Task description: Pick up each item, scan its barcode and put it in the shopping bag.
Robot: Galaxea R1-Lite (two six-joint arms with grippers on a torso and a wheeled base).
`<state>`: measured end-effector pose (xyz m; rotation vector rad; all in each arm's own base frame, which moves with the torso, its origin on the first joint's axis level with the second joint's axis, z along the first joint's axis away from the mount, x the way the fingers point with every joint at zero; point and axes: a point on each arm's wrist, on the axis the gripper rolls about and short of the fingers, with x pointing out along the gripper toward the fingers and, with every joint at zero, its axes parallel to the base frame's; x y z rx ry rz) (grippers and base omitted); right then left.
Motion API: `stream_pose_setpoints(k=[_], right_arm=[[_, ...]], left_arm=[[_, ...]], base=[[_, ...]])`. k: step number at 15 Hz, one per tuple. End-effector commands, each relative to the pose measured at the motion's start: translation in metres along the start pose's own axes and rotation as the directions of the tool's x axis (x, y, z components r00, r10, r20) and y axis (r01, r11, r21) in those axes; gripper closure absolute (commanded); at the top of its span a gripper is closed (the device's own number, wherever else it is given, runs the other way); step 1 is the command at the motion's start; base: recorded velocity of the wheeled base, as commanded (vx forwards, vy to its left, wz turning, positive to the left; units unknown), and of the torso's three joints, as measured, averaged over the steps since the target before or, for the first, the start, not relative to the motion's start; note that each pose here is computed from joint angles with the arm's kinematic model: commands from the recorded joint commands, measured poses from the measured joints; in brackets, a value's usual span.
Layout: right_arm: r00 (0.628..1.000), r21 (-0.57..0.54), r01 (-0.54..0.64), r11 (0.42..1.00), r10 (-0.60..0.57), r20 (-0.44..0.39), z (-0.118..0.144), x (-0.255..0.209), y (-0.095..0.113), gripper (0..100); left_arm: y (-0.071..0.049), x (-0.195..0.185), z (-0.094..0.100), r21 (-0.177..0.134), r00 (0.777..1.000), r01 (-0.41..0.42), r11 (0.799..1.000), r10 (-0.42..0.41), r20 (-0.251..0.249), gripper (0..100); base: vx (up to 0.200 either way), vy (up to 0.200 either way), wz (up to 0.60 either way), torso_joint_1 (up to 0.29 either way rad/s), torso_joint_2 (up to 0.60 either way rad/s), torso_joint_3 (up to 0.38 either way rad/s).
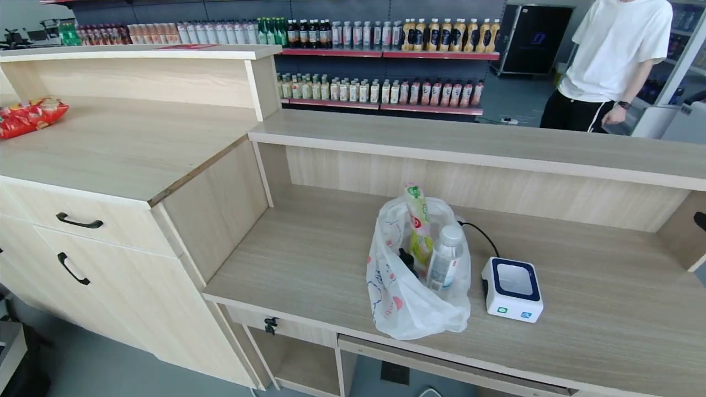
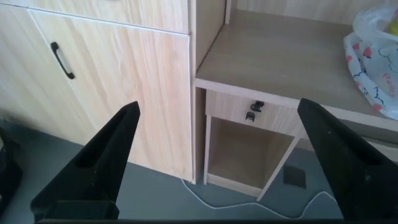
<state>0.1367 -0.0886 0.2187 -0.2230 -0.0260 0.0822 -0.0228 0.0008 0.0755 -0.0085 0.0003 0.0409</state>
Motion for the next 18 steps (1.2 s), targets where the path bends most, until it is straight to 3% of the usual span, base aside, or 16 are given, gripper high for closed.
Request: stream_pose_setpoints(k=[1, 3, 4, 5, 6, 8, 10, 12, 18], right_arm=[[0.970, 0.010, 0.201, 0.980, -0.197, -0.143, -0.012, -0.004, 0.000, 0], [0.906, 0.037, 0.337, 0.941, -0.314, -0.283, -0.023, -0.010, 0.014, 0], [0.897, 0.051, 0.361, 0.931, -0.332, -0.292, -0.025, -0.014, 0.022, 0], [0.891, 0.111, 0.413, 0.904, -0.375, -0.258, -0.027, -0.035, 0.050, 0], [0.896, 0.131, 0.413, 0.901, -0.376, -0.235, -0.033, -0.049, 0.064, 0], [0.929, 0.140, 0.351, 0.926, -0.326, -0.178, -0.072, -0.093, 0.103, 0], [0.913, 0.147, 0.361, 0.921, -0.317, -0.258, -0.090, -0.113, 0.116, 0], [0.891, 0.140, 0.403, 0.904, -0.353, -0.285, -0.098, -0.123, 0.120, 0], [0.923, 0.169, 0.346, 0.923, -0.303, -0.236, -0.105, -0.135, 0.126, 0]], left_arm=[[0.000, 0.000, 0.000, -0.001, 1.000, -0.001, 1.000, 0.001, 0.000, 0], [0.000, 0.000, 0.000, -0.001, 1.000, -0.001, 1.000, 0.001, 0.000, 0], [0.000, 0.000, 0.000, -0.001, 1.000, -0.001, 1.000, 0.001, 0.000, 0], [0.000, 0.000, 0.000, -0.001, 1.000, -0.001, 1.000, 0.001, 0.000, 0], [0.000, 0.000, 0.000, -0.001, 1.000, -0.001, 1.000, 0.001, 0.000, 0], [0.000, 0.000, 0.000, -0.001, 1.000, -0.001, 1.000, 0.001, 0.000, 0], [0.000, 0.000, 0.000, -0.001, 1.000, -0.001, 1.000, 0.001, 0.000, 0], [0.000, 0.000, 0.000, -0.001, 1.000, -0.001, 1.000, 0.001, 0.000, 0], [0.000, 0.000, 0.000, -0.001, 1.000, -0.001, 1.000, 0.001, 0.000, 0]], base=[[0.000, 0.000, -0.60, 0.002, 0.00, 0.002], [0.000, 0.000, -0.30, 0.001, 0.00, 0.004], [0.000, 0.000, 0.00, 0.000, 0.00, 0.000], [0.000, 0.000, 0.00, 0.000, 0.00, 0.000], [0.000, 0.000, 0.00, 0.000, 0.00, 0.000], [0.000, 0.000, 0.00, 0.000, 0.00, 0.000], [0.000, 0.000, 0.00, 0.000, 0.00, 0.000], [0.000, 0.000, 0.00, 0.000, 0.00, 0.000], [0.000, 0.000, 0.00, 0.000, 0.00, 0.000]])
